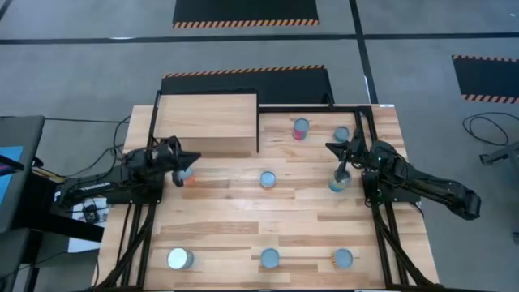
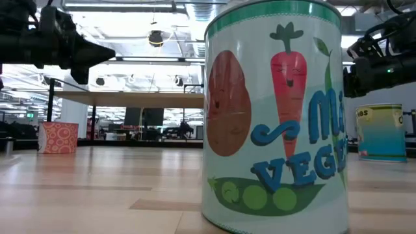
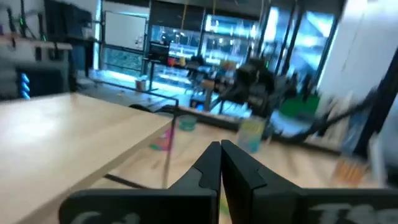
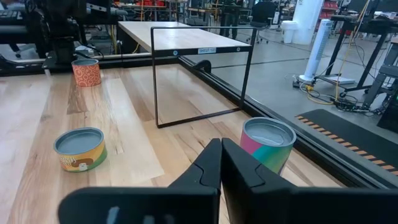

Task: Pick and place cans onto a shelf
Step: Put the canned mushrooms on the shelf

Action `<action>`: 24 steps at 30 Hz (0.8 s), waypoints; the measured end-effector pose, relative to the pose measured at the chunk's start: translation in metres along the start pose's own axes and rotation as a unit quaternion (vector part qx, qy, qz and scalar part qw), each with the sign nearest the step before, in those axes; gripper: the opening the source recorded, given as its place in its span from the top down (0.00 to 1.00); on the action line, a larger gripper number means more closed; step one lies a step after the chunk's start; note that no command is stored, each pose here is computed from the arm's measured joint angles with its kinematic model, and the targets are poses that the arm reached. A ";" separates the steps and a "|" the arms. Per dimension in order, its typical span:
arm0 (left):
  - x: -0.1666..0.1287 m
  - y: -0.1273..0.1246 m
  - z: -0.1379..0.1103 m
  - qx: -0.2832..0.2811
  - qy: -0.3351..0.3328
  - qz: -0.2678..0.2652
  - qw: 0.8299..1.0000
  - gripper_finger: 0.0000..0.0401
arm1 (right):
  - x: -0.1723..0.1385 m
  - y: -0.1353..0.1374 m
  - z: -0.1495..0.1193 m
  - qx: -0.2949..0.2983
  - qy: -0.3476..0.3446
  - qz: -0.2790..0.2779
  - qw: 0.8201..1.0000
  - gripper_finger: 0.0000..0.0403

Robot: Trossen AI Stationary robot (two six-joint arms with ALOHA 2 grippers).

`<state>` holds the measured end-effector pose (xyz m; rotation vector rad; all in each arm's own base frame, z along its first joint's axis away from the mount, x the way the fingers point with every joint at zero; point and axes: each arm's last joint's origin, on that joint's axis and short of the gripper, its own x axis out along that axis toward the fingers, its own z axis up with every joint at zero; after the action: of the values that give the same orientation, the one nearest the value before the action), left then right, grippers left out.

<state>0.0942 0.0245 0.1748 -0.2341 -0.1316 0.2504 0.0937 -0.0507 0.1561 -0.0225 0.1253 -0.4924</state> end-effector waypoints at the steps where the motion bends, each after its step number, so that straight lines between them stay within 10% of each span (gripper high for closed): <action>1: 0.000 0.000 0.001 -0.020 -0.008 0.002 1.000 1.00 | 0.000 0.000 0.000 0.000 0.000 0.000 1.000 0.93; 12: 0.003 -0.008 0.009 -0.071 -0.023 -0.063 0.995 1.00 | 0.000 0.000 0.000 0.000 0.000 0.000 1.000 0.93; 24: 0.053 -0.035 0.043 0.061 0.089 -0.075 0.991 1.00 | 0.000 0.000 0.000 0.000 0.000 0.000 1.000 0.93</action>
<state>0.1464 0.0141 0.2300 -0.1239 0.0430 0.0876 0.0937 -0.0507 0.1559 -0.0223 0.1263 -0.4922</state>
